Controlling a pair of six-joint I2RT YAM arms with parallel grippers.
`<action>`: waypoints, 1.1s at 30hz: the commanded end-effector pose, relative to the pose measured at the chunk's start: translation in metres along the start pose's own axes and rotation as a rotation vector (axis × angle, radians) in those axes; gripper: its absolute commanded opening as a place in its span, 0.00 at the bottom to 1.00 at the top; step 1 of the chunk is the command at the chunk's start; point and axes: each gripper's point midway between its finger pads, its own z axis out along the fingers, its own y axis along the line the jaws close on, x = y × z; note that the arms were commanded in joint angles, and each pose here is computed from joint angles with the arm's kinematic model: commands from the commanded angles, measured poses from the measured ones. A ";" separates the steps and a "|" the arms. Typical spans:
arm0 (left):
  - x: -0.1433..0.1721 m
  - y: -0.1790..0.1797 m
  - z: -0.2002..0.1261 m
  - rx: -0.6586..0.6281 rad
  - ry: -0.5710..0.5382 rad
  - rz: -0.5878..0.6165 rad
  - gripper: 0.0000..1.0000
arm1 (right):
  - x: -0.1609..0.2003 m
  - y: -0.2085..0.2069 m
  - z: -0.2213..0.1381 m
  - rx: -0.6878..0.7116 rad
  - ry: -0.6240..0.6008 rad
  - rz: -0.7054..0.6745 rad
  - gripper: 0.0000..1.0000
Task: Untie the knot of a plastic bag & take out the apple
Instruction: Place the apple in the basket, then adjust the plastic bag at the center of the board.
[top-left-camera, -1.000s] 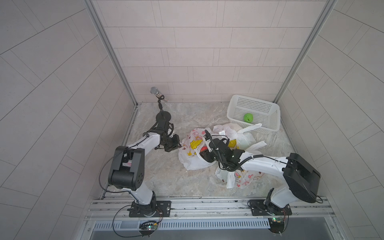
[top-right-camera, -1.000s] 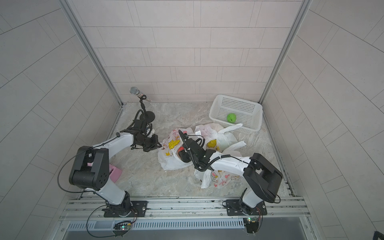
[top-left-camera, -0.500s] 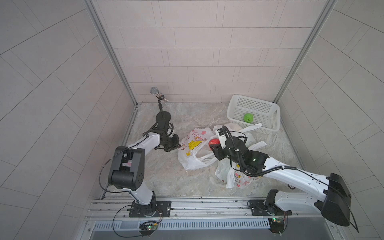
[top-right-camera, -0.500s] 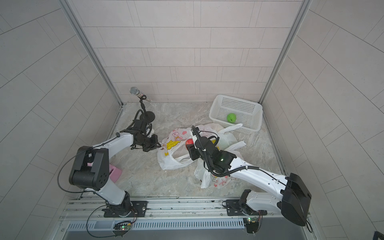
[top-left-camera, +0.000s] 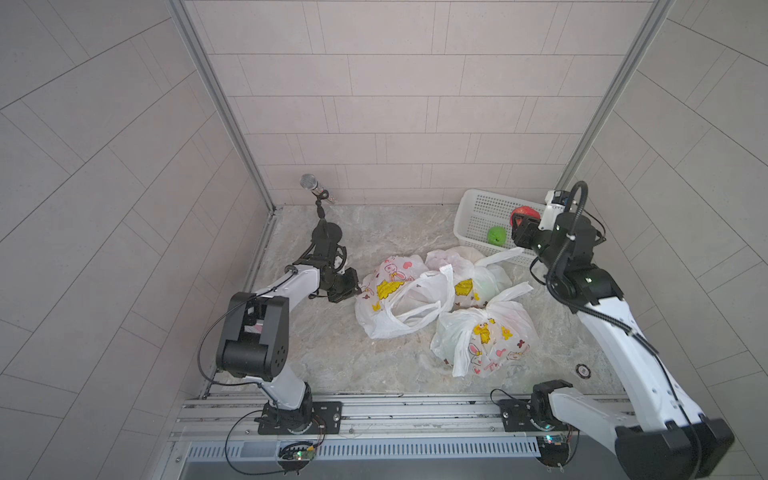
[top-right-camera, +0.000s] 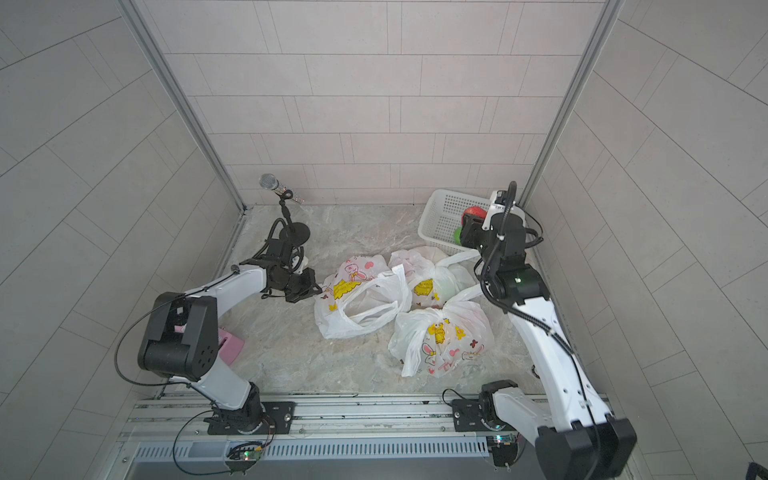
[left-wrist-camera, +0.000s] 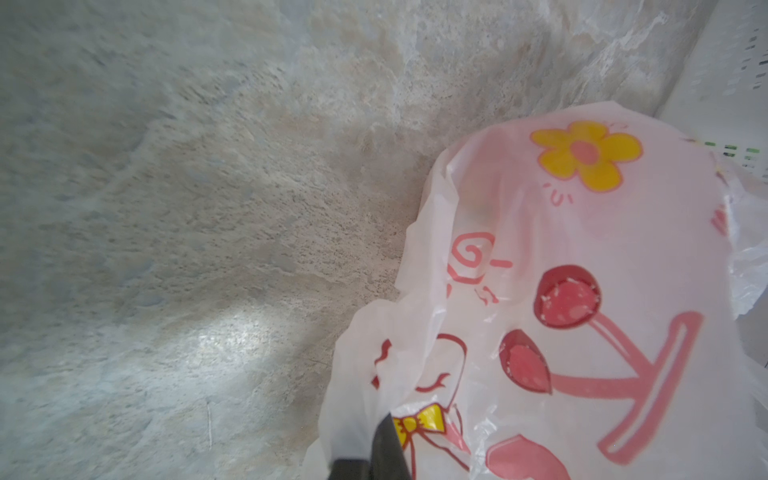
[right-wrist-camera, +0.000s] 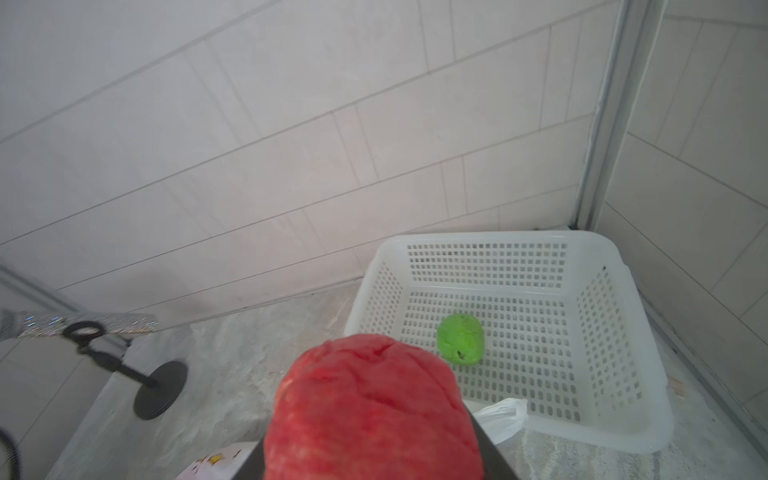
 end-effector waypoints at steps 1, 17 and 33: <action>-0.002 -0.004 -0.006 0.021 -0.021 0.023 0.00 | 0.032 -0.029 0.057 0.097 0.161 0.035 0.01; -0.005 -0.013 -0.007 0.073 -0.035 0.015 0.00 | 0.047 -0.106 0.166 0.270 0.411 0.063 0.83; 0.011 -0.041 -0.022 0.044 -0.064 0.168 0.00 | 0.132 0.198 -0.049 -0.561 0.335 -0.427 0.89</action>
